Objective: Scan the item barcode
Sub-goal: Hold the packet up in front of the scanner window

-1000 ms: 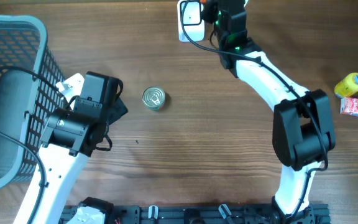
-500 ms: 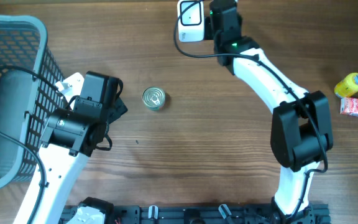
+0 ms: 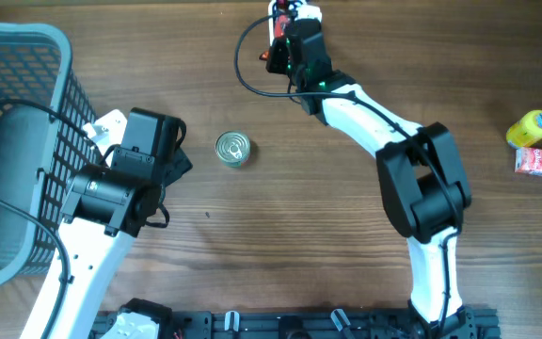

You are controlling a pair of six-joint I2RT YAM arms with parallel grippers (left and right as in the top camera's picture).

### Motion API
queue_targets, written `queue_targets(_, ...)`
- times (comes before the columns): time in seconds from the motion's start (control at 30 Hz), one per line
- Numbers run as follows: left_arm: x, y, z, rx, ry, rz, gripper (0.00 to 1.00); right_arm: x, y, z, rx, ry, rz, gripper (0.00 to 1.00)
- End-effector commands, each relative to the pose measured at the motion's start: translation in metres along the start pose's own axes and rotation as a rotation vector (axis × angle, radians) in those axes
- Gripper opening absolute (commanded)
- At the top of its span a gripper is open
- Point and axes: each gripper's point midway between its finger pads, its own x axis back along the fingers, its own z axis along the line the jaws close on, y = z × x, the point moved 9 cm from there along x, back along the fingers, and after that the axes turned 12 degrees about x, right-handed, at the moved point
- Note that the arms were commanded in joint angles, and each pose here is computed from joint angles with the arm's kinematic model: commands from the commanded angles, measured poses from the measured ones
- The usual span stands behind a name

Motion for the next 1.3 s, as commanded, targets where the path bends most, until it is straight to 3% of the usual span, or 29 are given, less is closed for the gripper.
queue_targets(0.0, 0.001, 0.003, 0.001, 0.014, 0.011, -0.029, 1.0, 0.002, 0.014, 0.004, -0.07, 0.029, -0.049, 0.05)
queue_targets(0.2, 0.001, 0.003, 0.001, 0.012, 0.014, -0.028, 1.0, 0.001, 0.013, 0.005, -0.242, 0.051, -0.032, 0.05)
queue_targets(0.47, 0.001, 0.001, 0.003, 0.005, 0.027, -0.019, 1.0, 0.001, 0.006, 0.002, -0.326, 0.031, 0.017, 0.05)
queue_targets(0.8, 0.001, 0.0, 0.005, -0.001, 0.038, -0.014, 1.0, 0.004, 0.01, 0.018, -0.517, 0.246, 0.092, 0.05)
queue_targets(0.97, 0.001, 0.0, 0.005, -0.002, 0.038, -0.013, 1.0, 0.007, 0.02, 0.027, -0.53, 0.384, 0.085, 0.05)
queue_targets(1.07, 0.001, 0.0, 0.006, -0.005, 0.044, -0.01, 1.0, 0.007, 0.016, 0.021, -0.677, 0.363, 0.15, 0.05)
queue_targets(1.27, 0.001, -0.001, 0.007, -0.007, 0.048, -0.008, 1.0, 0.003, 0.009, -0.005, -0.776, 0.238, 0.192, 0.05)
